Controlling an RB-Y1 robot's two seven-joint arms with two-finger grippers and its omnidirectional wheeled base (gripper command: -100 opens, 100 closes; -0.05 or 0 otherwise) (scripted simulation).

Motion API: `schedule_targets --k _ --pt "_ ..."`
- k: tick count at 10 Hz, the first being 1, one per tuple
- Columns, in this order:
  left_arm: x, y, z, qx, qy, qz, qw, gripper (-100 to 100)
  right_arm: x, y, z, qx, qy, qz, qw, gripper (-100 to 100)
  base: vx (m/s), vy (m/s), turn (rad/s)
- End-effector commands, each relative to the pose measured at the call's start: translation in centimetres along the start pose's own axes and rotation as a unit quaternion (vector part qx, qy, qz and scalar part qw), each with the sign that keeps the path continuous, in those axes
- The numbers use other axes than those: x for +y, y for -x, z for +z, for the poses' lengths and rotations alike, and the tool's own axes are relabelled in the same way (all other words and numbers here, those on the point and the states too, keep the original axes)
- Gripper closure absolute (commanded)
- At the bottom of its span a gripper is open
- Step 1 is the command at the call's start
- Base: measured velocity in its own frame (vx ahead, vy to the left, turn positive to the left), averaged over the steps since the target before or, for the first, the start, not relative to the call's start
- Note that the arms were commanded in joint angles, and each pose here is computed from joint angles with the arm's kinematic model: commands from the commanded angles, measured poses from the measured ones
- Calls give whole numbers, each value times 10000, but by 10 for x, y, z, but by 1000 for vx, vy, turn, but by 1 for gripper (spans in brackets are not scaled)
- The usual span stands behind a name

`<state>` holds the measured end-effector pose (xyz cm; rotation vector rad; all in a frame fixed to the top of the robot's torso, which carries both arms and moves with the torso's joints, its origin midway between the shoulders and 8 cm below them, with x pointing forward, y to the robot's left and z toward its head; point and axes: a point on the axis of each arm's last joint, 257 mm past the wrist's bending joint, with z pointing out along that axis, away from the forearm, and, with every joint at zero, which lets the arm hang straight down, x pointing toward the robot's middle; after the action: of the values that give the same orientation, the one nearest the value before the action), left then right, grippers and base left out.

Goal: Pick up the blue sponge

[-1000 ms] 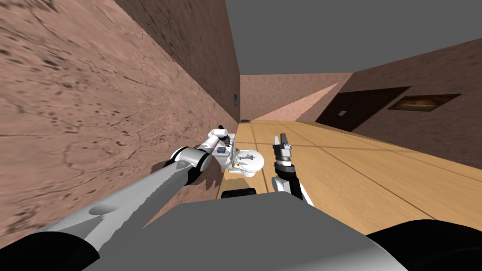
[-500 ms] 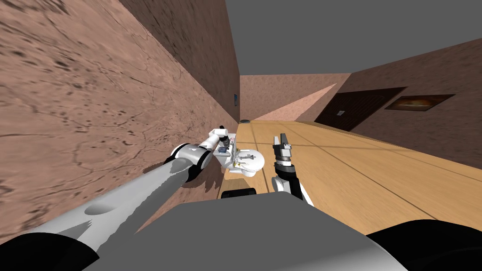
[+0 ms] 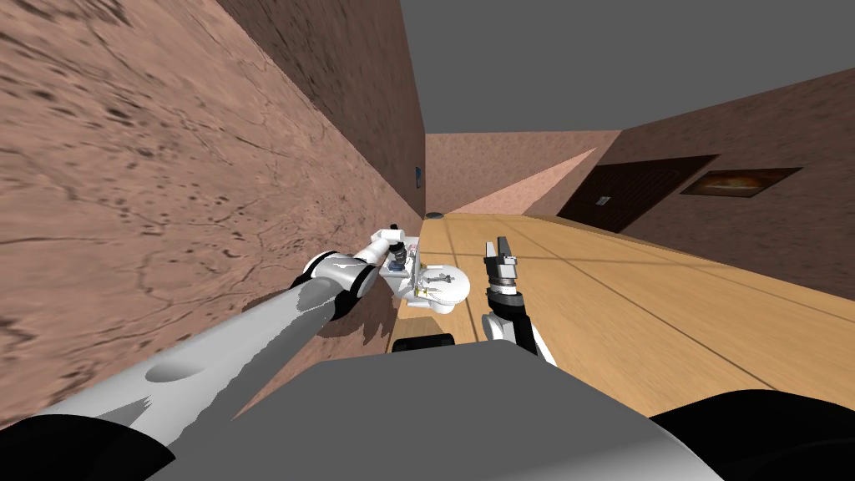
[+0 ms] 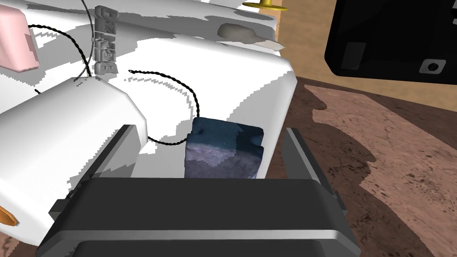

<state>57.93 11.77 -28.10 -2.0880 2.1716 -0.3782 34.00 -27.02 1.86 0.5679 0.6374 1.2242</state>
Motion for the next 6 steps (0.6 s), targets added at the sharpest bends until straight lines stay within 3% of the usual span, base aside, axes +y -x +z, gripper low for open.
schedule_targets --k 1,3,4,6 --pt "6 2 0 -54 133 -53 9999 -100 0 0 0 0 0 0 10000 0 2 23 -6" --pt "12 6 0 -119 268 -116 9995 -100 0 0 0 0 0 0 10000 0 14 30 -7" --pt "5 2 -5 -85 168 -66 9998 -100 0 0 0 0 0 0 10000 0 14 22 1" --pt "13 7 -1 -133 284 -128 9994 -100 0 0 0 0 0 0 10000 0 10 4 -1"
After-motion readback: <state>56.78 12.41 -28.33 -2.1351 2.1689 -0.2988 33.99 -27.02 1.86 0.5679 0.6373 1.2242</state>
